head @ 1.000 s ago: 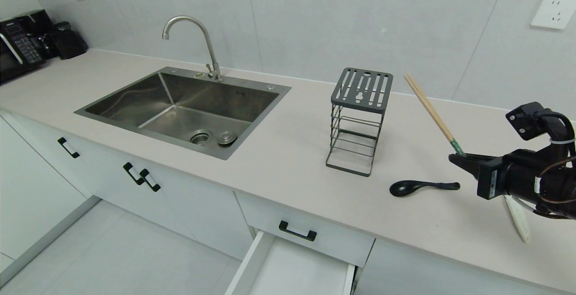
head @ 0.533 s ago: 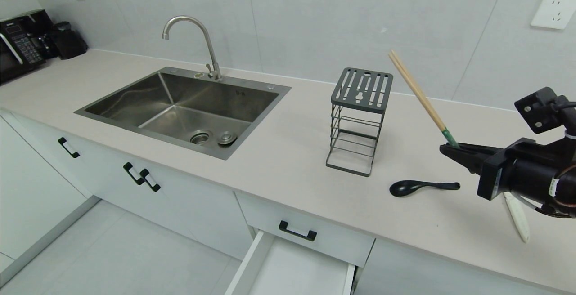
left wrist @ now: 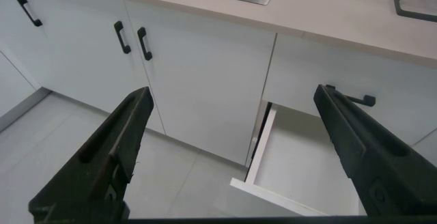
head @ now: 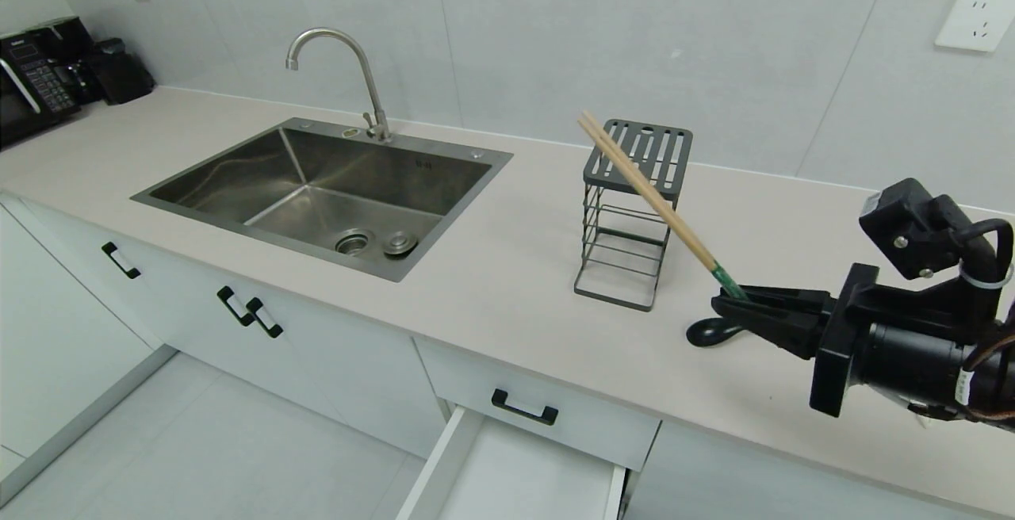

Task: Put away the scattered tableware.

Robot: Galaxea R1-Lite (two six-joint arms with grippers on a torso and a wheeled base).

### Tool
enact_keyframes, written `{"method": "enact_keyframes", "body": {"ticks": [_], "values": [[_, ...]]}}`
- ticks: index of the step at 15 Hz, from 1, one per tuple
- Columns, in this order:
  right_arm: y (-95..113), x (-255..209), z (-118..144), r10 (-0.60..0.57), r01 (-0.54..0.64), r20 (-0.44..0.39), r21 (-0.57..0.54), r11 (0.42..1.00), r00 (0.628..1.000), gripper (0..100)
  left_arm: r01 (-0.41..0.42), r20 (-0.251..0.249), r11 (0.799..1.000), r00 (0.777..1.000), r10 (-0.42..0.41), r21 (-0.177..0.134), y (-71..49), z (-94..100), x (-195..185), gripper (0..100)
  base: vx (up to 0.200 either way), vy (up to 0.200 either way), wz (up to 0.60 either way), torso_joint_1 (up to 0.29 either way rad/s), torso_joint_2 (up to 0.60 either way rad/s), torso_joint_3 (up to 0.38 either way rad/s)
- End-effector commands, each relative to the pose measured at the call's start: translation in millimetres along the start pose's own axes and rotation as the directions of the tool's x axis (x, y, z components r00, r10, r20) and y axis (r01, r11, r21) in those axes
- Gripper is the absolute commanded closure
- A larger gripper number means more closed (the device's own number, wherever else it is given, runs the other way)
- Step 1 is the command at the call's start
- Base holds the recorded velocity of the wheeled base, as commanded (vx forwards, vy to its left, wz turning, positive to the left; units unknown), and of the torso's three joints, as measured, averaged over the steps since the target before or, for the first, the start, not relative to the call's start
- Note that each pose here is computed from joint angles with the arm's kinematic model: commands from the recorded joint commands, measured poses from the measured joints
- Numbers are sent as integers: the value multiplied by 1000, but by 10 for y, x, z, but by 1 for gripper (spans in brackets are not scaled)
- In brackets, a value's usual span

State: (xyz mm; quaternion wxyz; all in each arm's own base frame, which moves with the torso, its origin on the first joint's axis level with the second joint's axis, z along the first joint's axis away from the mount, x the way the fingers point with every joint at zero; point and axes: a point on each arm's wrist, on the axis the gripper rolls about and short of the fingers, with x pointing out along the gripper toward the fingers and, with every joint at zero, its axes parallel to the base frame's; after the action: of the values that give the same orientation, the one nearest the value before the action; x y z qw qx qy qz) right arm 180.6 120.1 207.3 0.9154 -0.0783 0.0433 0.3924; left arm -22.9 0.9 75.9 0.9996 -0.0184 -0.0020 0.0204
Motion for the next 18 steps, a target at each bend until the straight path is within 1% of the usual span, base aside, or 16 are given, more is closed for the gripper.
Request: {"method": "enact_keyframes", "body": {"ticks": [1,3,5,7,8,9,12,15,17,18], "values": [[298,190,-71,138,-139,-45,-8,990,989,100,-1,0,1000,1000,1,0,0,-1,0,0,0,0,0,0,0,0],[368,284,-154,166,-166,-86,-1,986,982,100,-1,0,1000,1000,1,0,0,-1,0,0,0,0,0,0,0,0],[404,351,-185,177,-178,-105,1,984,979,100,-1,0,1000,1000,1,0,0,-1,0,0,0,0,0,0,0,0],[519,369,-242,223,-225,-129,4,974,966,100,-1,0,1000,1000,1,0,0,-1,0,0,0,0,0,0,0,0],[638,353,-338,270,-273,-177,8,962,946,100,-1,0,1000,1000,1,-2,0,-1,0,0,0,0,0,0,0,0],[712,316,-423,299,-303,-221,13,953,928,100,-1,0,1000,1000,1,0,0,-1,0,0,0,0,0,0,0,0],[879,262,-520,361,-371,-279,15,928,890,100,-1,0,1000,1000,1,0,0,-1,0,0,0,0,0,0,0,0],[930,283,-566,377,-391,-310,19,920,872,100,-1,0,1000,1000,1,0,0,-1,0,0,0,0,0,0,0,0],[951,378,-645,365,-383,-349,21,924,863,100,-1,0,1000,1000,1,-2,0,-1,0,0,0,0,0,0,0,0],[954,412,-669,363,-392,-362,-7,920,859,100,-1,0,1000,1000,1,0,0,-1,0,0,0,0,0,0,0,0]]}}
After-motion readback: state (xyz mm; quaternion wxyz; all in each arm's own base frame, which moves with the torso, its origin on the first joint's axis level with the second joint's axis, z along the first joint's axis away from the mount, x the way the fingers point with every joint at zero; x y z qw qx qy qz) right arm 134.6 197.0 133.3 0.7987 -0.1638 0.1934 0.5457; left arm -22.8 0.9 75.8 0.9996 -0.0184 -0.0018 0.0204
